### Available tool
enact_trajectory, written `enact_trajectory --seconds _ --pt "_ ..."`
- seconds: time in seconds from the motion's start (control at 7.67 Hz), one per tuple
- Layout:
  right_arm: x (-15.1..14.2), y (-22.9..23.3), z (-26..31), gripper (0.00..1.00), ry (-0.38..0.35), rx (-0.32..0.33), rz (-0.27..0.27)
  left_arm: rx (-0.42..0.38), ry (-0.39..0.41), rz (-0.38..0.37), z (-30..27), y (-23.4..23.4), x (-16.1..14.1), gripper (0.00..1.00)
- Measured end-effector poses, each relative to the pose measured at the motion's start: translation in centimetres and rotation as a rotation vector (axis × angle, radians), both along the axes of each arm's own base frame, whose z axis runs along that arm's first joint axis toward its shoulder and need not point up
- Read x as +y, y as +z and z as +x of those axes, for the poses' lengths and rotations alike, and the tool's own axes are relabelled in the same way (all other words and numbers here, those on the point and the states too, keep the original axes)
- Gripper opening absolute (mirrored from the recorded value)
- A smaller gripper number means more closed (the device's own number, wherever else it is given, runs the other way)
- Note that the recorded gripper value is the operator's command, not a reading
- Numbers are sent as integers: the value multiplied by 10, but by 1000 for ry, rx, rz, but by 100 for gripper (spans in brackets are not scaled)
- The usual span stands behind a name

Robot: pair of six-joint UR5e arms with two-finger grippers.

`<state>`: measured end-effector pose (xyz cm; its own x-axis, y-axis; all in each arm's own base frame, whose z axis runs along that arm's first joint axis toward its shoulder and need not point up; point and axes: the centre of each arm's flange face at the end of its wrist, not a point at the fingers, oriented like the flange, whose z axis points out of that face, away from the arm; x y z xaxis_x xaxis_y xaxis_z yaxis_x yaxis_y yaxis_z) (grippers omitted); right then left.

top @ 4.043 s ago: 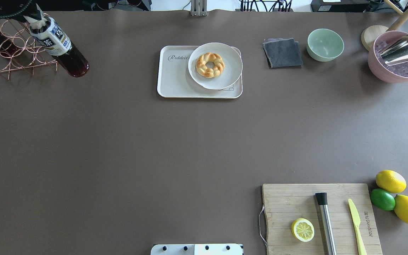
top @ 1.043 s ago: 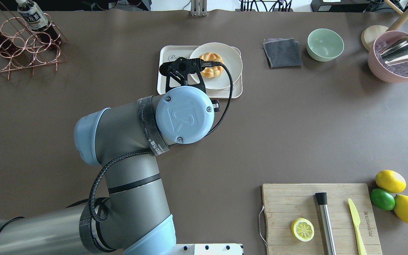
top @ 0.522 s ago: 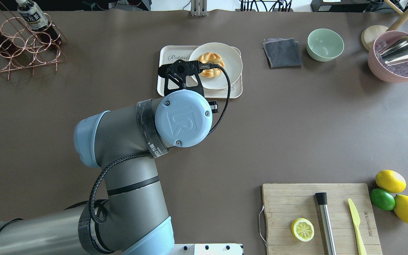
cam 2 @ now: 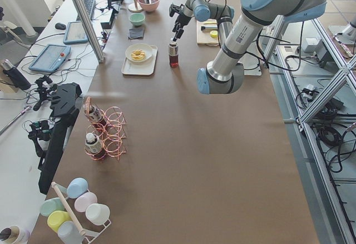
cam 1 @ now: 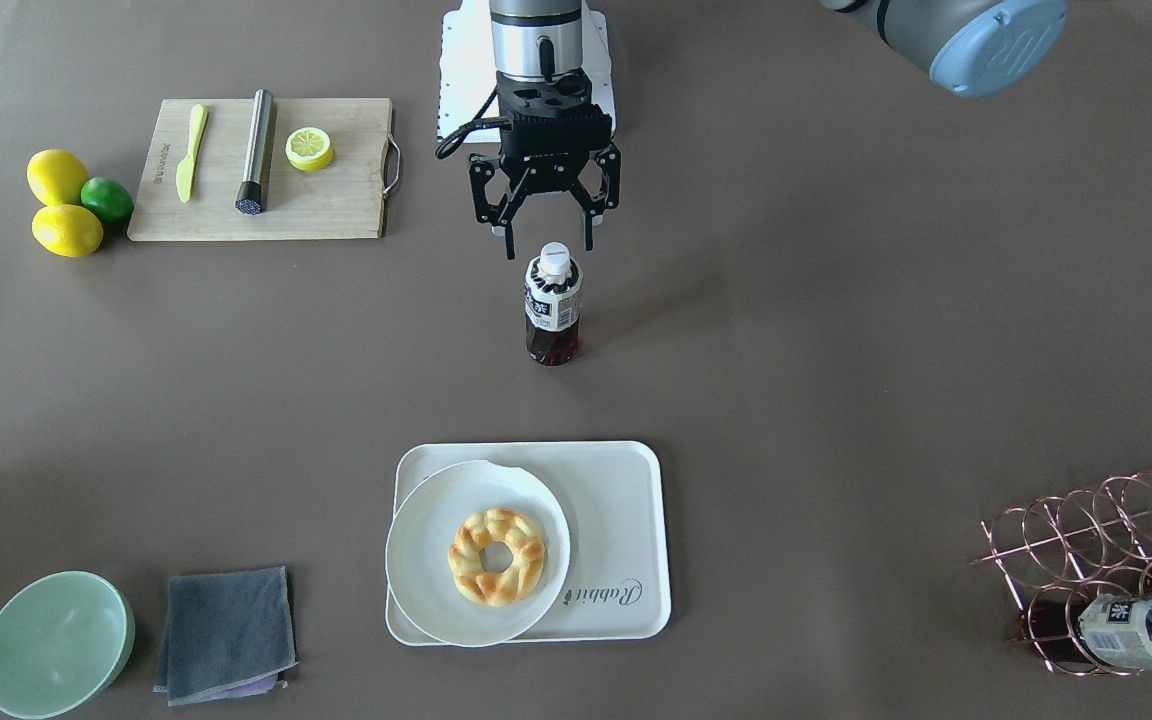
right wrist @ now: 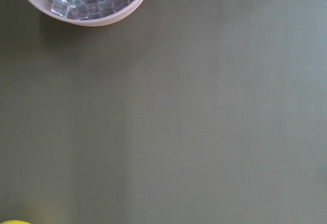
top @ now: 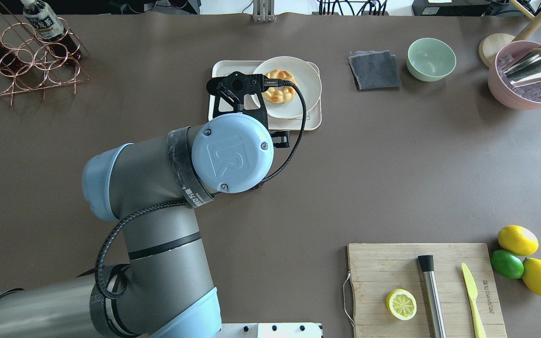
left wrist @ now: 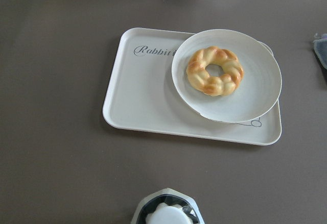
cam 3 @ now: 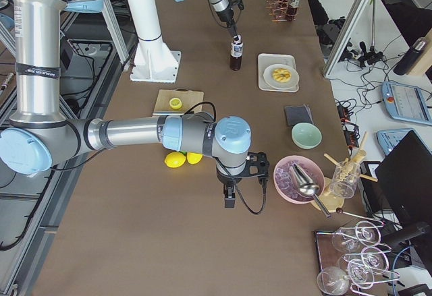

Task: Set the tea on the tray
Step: 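Open the left gripper and withdraw it while the right arm moves in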

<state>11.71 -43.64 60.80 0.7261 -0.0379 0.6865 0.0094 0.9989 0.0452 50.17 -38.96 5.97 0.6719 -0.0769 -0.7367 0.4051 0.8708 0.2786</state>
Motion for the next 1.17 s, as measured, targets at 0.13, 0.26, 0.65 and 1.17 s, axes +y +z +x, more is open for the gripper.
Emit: enact_trajectory --seconds 0.13,0.26,0.65,1.17 --pt "-2 -3 0 100 3 -6 1 -12 13 30 -18 4 -6 97" --pt "-5 -5 0 100 5 -10 1 -27 34 49 -39 11 -17 97" --pt "-16 -22 -6 100 29 -51 3 -94 121 78 -118 56 -58 97" --pt "-51 -87 -59 100 60 -121 -21 -178 267 105 -202 133 -90 97"
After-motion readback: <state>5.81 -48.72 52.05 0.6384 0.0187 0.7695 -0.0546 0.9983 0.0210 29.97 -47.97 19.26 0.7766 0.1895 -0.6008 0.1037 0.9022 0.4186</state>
